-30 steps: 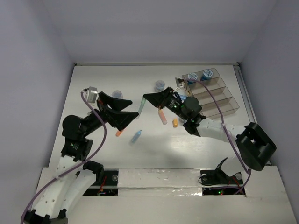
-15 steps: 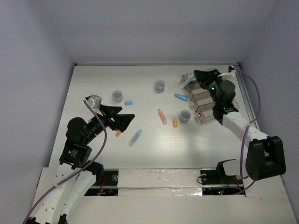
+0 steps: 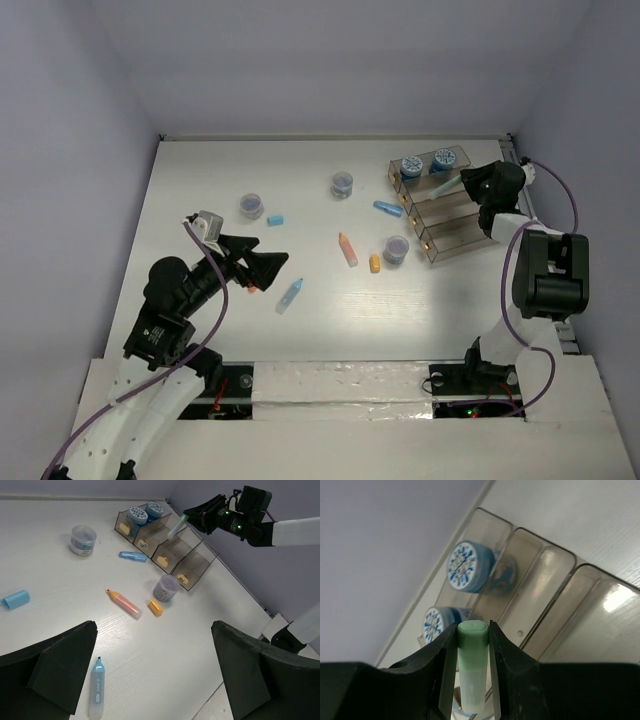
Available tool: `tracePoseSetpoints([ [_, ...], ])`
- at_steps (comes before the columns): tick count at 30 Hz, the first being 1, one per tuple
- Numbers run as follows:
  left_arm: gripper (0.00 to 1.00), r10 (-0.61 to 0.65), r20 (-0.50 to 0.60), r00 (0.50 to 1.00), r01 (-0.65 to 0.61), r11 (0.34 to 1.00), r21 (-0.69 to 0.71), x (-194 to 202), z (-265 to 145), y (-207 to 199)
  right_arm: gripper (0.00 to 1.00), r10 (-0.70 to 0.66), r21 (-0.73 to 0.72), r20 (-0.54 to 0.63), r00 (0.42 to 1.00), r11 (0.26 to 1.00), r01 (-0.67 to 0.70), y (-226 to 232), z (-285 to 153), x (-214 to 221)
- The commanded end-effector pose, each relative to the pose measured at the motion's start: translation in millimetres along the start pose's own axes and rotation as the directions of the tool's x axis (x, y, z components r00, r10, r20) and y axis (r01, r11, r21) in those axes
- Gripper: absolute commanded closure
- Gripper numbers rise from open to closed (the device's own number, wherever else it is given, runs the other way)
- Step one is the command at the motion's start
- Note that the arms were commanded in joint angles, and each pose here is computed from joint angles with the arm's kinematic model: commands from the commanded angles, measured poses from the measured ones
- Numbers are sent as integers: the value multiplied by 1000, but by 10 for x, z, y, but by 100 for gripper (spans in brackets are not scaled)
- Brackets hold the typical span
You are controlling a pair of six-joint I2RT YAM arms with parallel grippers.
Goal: Sort the stationery into containers
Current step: Place the pen in the storage box.
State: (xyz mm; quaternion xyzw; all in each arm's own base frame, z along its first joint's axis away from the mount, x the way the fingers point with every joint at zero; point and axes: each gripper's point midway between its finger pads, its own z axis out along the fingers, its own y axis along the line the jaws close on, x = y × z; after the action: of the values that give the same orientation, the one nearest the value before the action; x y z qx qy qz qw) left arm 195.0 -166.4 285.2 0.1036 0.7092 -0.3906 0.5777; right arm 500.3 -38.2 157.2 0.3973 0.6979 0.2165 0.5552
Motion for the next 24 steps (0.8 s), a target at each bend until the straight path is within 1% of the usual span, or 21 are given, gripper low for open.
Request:
tracePoseSetpoints([
  [1,1,27,28,999,-27,1000,4,-96,-5,-31,100,69,-57,6,998,996,-69,197,148,-135],
  [6,1,26,27,999,-26,1000,0,-92,-3,-22,100,109,-58,-3,994,992,-109,207,273,-119],
  [13,1,29,28,999,-29,1000,-6,-105,9,-11,100,113,-44,-21,993,993,-114,131,363,-39],
  [19,1,26,25,999,-26,1000,-6,-96,19,-7,97,118,-37,-42,992,992,-119,41,379,66],
  [20,1,26,24,999,-26,1000,-4,-95,19,-10,93,115,-34,-44,992,993,-116,31,382,73],
  [22,1,24,22,999,-24,1000,-6,-86,23,-5,81,111,-47,-57,992,992,-114,55,382,93],
  [23,1,24,21,999,-24,1000,-4,-85,22,-7,66,107,-52,-59,992,992,-111,68,377,93],
  [24,1,22,23,1000,-21,1000,-12,-92,27,14,58,104,-60,-54,993,992,-107,87,368,76],
])
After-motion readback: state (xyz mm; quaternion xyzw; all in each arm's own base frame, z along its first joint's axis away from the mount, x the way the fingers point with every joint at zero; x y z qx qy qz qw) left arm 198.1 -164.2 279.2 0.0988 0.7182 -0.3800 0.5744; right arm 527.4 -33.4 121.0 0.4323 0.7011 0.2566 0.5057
